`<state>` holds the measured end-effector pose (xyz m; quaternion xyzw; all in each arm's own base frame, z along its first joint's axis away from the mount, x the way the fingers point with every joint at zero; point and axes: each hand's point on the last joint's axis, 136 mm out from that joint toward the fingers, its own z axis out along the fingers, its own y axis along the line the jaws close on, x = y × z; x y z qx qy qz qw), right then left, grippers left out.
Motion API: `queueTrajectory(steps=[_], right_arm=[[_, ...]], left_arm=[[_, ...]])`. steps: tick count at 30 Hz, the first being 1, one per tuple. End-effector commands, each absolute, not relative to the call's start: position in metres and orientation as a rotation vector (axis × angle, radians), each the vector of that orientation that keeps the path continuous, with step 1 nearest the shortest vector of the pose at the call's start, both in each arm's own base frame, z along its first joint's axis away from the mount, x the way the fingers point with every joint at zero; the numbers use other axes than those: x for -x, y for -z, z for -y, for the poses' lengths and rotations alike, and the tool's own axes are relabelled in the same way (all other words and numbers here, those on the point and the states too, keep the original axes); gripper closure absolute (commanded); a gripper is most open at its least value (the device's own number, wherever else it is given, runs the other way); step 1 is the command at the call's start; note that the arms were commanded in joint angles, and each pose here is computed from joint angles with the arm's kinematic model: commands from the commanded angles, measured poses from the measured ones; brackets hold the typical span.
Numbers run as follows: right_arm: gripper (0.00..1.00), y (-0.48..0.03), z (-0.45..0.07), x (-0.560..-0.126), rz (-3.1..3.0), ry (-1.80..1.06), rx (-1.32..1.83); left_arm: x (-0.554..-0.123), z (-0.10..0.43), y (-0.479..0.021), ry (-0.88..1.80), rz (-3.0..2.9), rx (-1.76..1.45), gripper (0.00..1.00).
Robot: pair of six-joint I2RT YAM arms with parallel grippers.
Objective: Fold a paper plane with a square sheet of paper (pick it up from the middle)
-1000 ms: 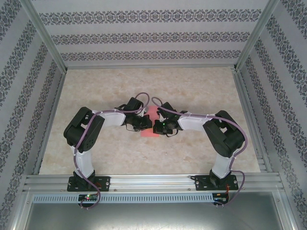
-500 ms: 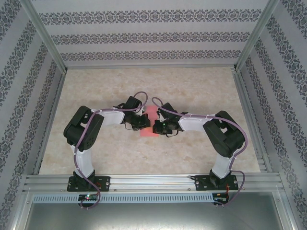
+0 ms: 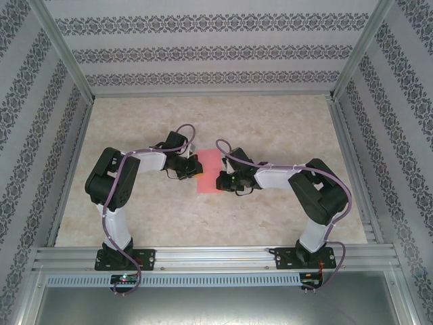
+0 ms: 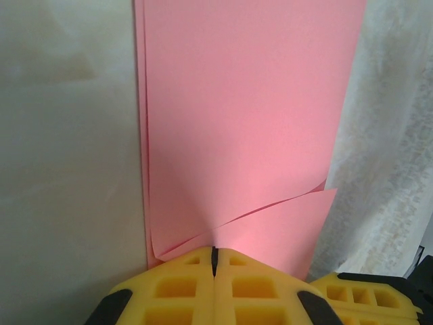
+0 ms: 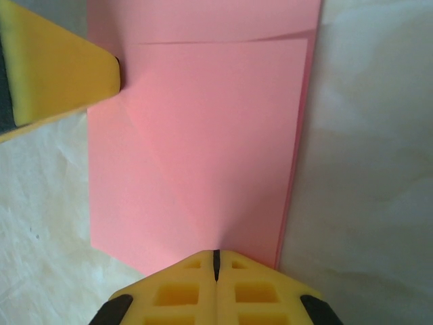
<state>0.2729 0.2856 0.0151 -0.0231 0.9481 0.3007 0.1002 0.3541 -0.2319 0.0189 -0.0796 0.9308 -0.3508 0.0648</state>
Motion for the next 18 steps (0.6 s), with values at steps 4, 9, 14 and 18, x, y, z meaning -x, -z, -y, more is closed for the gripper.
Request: queueTrajectory(steps=[4, 9, 14, 18], right_arm=[[1.0, 0.015, -0.238, -0.216, -3.043, -0.71, 0.015], [1.0, -0.003, -0.237, -0.223, -2.986, -0.722, -0.001], [1.0, -0.052, -0.251, -0.26, -2.777, -0.829, -0.017], [0.79, -0.077, -0.257, -0.292, -2.647, -0.901, -0.046]], left_arm=[[-0.337, 0.187, 0.027, 0.77, -2.958, 0.376, 0.98], [-0.344, 0.198, 0.014, 0.854, -2.931, 0.324, 0.97], [-0.369, 0.217, -0.039, 0.99, -2.794, 0.246, 0.79], [-0.38, 0.208, -0.072, 0.925, -2.728, 0.271, 0.54]])
